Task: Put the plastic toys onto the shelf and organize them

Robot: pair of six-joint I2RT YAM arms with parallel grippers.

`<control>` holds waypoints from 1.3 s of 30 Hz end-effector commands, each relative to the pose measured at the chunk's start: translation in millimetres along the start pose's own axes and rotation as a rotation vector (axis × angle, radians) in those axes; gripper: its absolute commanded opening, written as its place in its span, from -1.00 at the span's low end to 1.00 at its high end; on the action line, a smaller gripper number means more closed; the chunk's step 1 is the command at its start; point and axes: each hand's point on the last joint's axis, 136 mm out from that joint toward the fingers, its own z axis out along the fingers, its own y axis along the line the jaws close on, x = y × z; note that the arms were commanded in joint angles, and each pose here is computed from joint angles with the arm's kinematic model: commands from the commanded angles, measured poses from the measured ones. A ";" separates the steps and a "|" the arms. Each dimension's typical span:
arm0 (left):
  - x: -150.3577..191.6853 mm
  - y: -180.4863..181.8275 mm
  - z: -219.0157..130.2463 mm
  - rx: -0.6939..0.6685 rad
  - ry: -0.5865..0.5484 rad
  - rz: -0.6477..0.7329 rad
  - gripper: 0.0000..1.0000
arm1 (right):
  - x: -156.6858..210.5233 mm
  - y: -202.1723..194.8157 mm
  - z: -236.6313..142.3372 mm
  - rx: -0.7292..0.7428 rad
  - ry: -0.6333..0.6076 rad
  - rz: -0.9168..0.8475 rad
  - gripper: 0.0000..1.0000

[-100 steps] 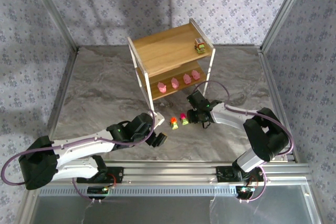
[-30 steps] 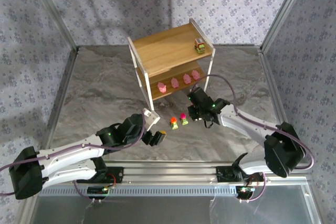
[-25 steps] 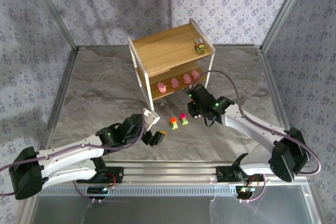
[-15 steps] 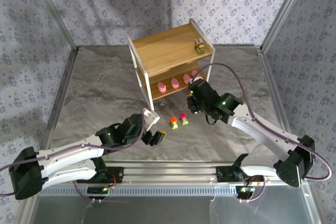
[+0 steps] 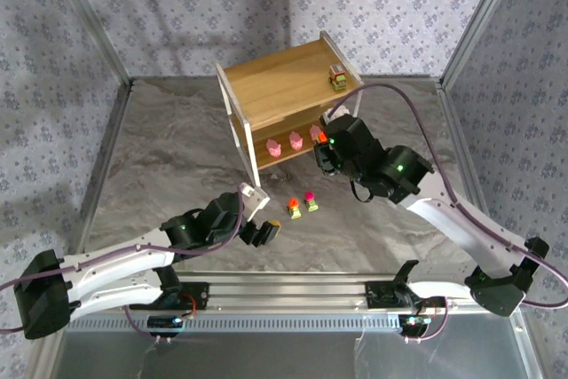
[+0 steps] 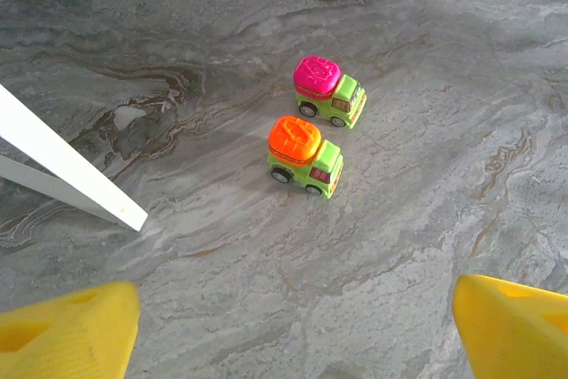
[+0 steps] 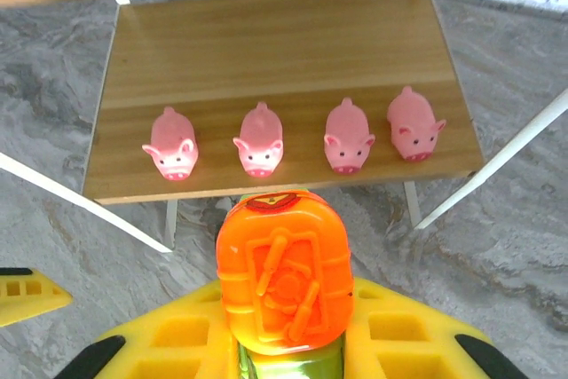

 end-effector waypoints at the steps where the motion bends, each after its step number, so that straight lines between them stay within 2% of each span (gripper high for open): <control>1: -3.9 -1.6 -2.0 0.002 -0.024 0.015 0.82 | -16.0 -1.7 -11.5 0.023 -0.027 -0.035 -0.51; 19: -6.0 -0.4 -6.9 0.000 -0.044 0.011 0.82 | -78.7 2.0 -18.2 0.057 -0.115 -0.088 -0.50; 28: -7.3 0.6 -9.7 -0.003 -0.055 0.008 0.83 | -102.6 -6.3 -4.4 0.069 -0.108 -0.080 -0.49; 39: -8.0 1.2 -10.8 -0.006 -0.058 0.008 0.82 | -114.2 -24.6 24.2 0.079 -0.055 -0.051 -0.48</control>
